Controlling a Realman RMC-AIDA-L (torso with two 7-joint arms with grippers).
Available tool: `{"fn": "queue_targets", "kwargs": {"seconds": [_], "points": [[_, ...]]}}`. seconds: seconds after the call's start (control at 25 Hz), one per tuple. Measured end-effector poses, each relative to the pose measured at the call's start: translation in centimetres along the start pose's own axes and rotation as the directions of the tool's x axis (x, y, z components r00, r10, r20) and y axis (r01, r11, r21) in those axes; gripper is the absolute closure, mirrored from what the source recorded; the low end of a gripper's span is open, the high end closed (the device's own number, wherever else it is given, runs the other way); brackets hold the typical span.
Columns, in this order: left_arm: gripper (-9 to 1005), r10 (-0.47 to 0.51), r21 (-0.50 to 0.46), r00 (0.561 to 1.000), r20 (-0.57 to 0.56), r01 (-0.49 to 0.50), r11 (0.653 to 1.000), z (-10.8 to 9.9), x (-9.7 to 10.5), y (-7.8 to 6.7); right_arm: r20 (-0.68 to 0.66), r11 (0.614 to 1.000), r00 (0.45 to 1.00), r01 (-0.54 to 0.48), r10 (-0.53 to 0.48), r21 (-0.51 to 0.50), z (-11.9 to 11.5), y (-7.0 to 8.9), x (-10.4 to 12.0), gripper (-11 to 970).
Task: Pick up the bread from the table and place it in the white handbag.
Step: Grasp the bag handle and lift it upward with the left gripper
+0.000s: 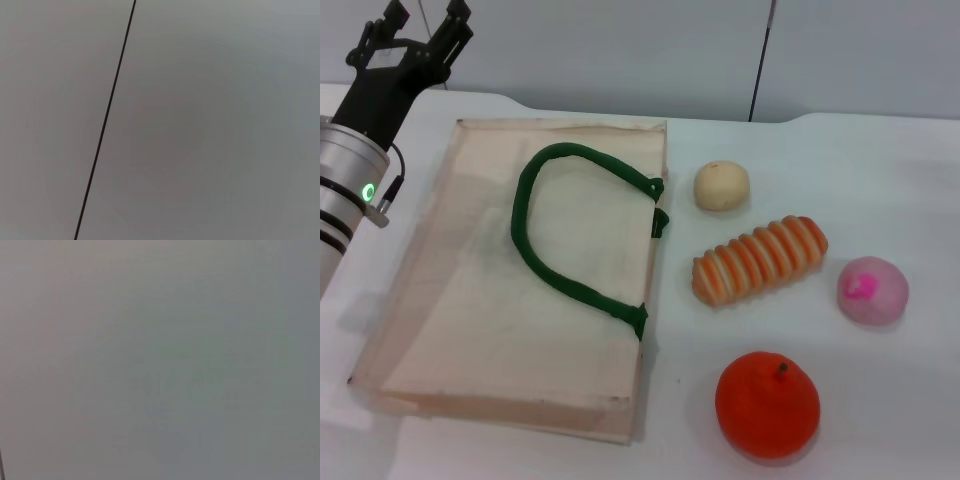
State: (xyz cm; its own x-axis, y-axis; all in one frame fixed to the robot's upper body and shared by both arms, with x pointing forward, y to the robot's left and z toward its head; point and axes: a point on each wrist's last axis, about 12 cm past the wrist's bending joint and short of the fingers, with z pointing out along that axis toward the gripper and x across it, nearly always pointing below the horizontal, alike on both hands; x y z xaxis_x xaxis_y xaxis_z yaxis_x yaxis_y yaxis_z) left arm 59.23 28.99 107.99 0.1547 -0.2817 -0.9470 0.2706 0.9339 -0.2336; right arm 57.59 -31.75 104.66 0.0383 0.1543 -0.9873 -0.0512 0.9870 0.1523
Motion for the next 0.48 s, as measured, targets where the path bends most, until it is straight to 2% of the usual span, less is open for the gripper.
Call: {"fn": "queue_targets", "kwargs": {"seconds": [0.48], "points": [[118,-0.001,-0.003,1.0,-0.008,0.001,1.0,0.14,0.06,0.0,0.001,1.0,1.0,0.0,0.0,0.0,0.01,0.01,-0.02,65]]}}
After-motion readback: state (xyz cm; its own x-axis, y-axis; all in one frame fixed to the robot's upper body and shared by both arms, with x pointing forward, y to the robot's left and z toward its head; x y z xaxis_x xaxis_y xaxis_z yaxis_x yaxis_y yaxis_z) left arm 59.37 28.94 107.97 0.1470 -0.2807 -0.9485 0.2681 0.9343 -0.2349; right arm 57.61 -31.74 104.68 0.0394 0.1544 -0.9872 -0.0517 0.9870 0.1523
